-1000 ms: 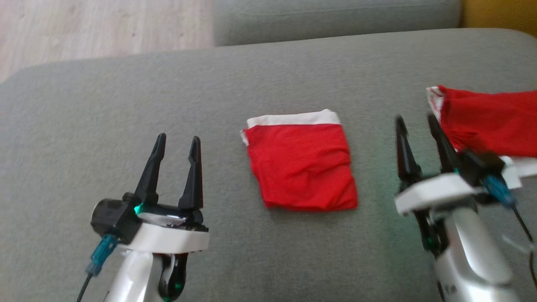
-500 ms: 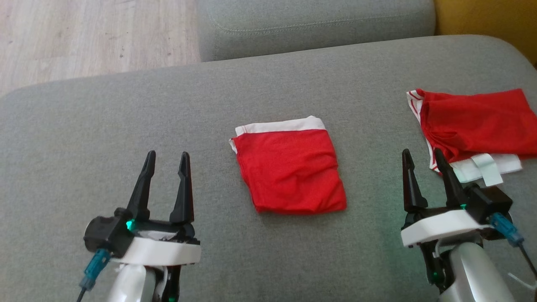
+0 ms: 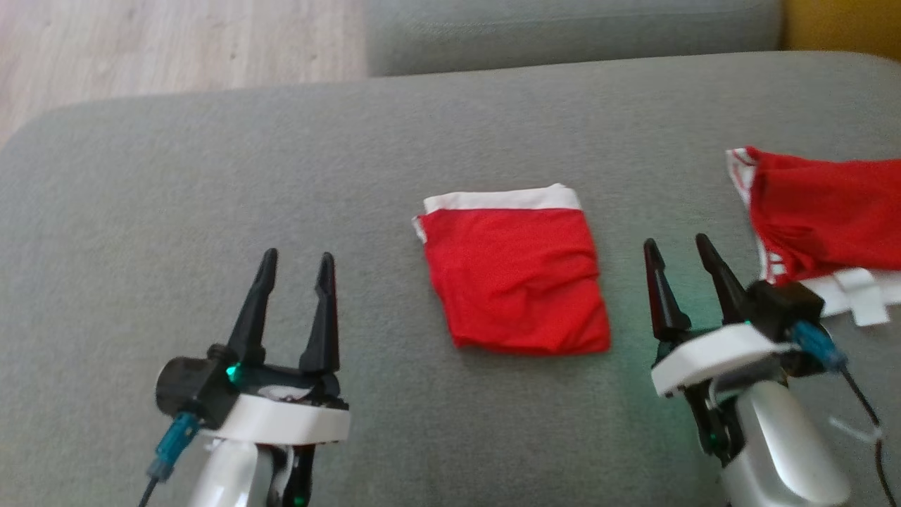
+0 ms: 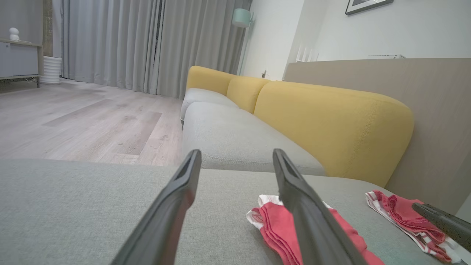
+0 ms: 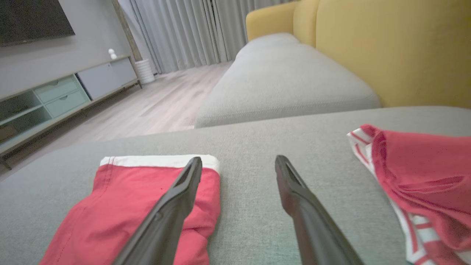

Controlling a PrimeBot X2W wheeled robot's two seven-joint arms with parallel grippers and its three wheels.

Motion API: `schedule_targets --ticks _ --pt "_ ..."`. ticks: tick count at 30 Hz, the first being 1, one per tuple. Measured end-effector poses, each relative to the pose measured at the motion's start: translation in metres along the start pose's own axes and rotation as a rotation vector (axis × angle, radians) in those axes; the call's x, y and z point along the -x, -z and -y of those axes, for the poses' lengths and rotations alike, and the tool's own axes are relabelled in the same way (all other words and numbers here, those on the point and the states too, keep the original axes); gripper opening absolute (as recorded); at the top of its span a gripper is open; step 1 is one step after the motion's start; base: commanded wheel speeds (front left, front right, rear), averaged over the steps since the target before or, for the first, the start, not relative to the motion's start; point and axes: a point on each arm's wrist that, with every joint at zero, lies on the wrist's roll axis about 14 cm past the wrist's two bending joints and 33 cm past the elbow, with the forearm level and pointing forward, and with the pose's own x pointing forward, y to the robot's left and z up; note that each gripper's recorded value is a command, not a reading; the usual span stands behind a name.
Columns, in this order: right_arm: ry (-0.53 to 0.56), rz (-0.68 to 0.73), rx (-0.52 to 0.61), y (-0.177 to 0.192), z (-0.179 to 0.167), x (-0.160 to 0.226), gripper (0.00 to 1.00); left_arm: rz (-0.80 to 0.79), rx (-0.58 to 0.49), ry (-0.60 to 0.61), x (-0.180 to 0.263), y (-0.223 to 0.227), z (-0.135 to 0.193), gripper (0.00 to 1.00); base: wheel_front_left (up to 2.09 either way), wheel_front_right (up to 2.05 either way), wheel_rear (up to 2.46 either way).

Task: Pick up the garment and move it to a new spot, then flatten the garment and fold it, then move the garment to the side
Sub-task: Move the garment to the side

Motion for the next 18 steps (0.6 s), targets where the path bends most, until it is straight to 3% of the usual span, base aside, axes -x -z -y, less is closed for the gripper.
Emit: schedule_targets --ticks 7,12,18 --pt "-0.077 -0.210 -0.012 0.045 -0.025 -0.024 1.00 -0.018 0.003 -0.040 0.004 0.005 -0.013 1.00 0.00 0.00 0.00" --pt "-0.092 -0.366 -0.081 0.083 -0.034 -0.028 1.00 -0.016 0.006 -0.066 0.004 0.004 -0.022 1.00 0.00 0.00 0.00" --pt "-0.144 -0.419 -0.083 0.096 -0.052 -0.047 1.00 -0.035 0.012 -0.109 0.009 0.010 -0.035 1.00 0.00 0.00 0.00"
